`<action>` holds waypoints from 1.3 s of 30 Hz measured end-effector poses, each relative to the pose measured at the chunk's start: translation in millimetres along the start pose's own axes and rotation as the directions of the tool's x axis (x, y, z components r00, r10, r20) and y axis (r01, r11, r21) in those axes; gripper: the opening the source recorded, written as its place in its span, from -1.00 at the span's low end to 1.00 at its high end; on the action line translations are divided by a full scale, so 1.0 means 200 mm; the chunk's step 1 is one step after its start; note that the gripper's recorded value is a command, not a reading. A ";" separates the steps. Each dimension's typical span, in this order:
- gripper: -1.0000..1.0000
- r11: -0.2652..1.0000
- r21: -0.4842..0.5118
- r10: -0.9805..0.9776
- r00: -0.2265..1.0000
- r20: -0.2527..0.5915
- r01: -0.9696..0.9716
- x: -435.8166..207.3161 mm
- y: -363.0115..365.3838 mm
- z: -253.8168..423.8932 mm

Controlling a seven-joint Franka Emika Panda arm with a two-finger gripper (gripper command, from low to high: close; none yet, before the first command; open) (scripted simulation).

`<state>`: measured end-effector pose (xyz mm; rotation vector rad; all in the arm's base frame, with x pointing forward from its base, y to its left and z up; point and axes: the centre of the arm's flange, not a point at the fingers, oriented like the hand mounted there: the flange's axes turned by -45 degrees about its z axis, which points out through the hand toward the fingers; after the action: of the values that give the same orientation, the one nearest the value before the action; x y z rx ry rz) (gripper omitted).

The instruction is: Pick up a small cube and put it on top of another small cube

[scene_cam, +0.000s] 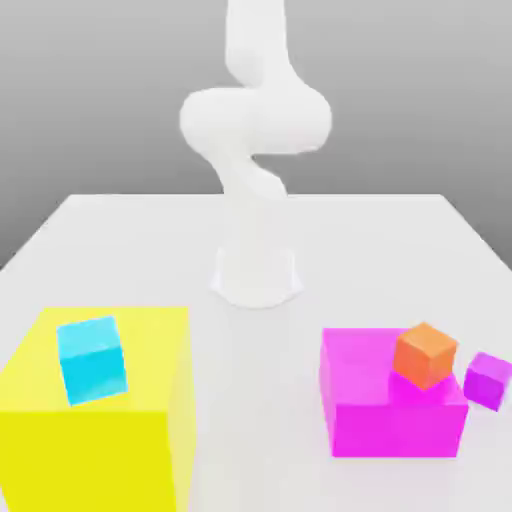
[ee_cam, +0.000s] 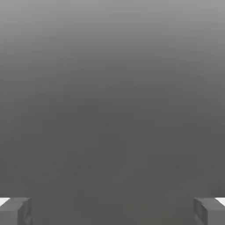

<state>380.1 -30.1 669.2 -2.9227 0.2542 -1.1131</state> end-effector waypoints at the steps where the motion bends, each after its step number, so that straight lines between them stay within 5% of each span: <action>1: 0.00 0.998 -0.027 0.060 0.998 0.029 -0.059 -0.01 0.07 0.11; 12: 0.00 0.723 -0.364 0.669 0.726 0.160 -0.587 -0.46 0.93 1.08; 23: 0.00 0.087 -0.642 0.993 0.121 -0.008 -0.762 -1.51 1.66 1.54; 29: 0.00 0.013 -0.662 0.998 0.050 -0.038 -0.749 -1.82 1.72 1.78; 30: -1.00 0.012 -0.662 0.998 0.050 -0.038 -0.749 -1.85 1.72 1.80; 39: -1.00 0.011 -0.661 0.998 0.050 -0.039 -0.750 -1.79 1.72 1.74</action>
<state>295.9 -333.3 151.7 -2.0615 2.3704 -0.0027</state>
